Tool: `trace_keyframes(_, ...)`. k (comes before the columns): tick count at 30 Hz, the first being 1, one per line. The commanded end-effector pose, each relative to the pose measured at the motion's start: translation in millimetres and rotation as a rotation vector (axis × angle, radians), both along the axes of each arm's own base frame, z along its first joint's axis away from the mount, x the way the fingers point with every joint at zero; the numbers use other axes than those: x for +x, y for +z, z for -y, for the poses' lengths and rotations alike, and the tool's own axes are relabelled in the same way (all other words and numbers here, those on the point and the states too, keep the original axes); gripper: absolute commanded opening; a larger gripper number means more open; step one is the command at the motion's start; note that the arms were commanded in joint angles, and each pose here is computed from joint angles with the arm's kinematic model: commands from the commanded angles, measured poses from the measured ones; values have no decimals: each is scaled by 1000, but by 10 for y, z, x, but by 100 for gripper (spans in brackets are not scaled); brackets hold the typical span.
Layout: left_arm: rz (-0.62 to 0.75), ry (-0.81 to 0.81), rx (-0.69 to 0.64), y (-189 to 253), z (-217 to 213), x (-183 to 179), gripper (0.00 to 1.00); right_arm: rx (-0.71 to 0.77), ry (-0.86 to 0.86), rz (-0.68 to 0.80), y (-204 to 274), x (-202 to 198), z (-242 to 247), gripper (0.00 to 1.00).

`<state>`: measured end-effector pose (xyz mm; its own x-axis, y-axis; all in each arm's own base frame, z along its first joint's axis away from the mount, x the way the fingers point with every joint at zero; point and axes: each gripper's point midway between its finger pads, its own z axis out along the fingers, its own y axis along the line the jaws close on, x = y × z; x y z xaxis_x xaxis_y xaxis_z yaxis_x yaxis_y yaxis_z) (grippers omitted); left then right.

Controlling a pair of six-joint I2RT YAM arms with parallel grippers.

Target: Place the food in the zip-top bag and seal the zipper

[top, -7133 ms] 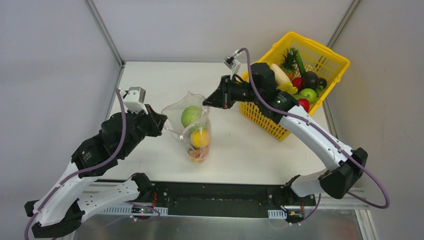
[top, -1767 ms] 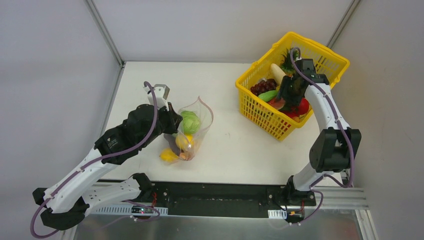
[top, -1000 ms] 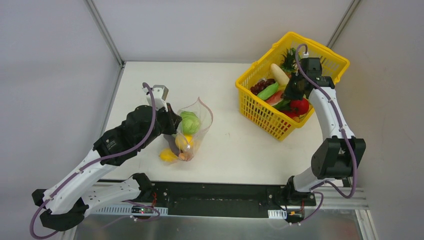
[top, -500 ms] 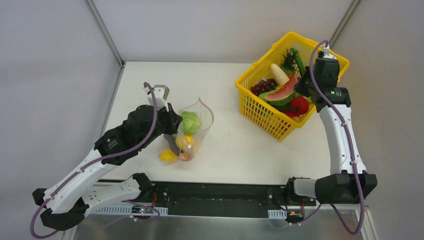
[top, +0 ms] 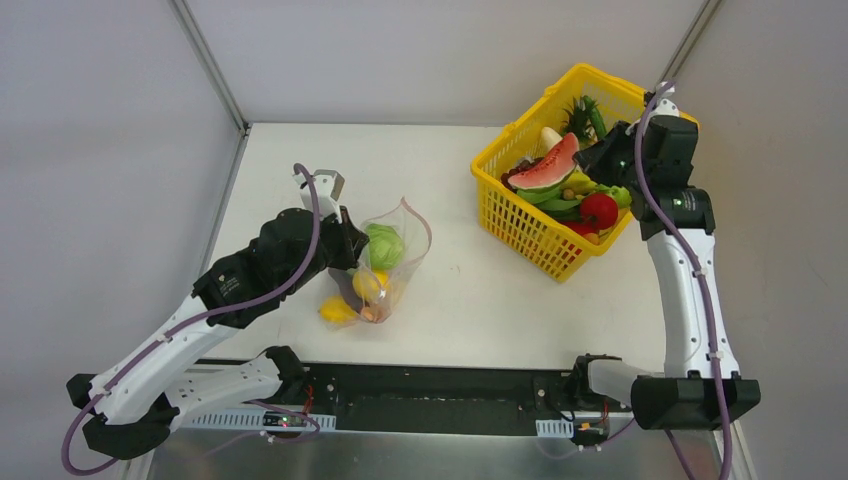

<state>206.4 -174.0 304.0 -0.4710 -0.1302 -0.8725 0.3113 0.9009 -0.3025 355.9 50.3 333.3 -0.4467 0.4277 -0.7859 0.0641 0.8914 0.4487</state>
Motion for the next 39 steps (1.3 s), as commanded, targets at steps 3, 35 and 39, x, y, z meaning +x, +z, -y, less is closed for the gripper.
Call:
trace_keyframes(3, 59, -5, -51, 219, 41, 56, 0, 153, 267, 183, 624, -206, -564, 0)
trace_keyframes(35, 37, -4, -122, 266, 170, 87, 0, -199, 600, 418, 174, -1045, -2866, 0)
trace_keyframes(39, 37, 9, -119, 258, 162, 110, 0, -170, 661, 464, 186, -1258, -3006, 0)
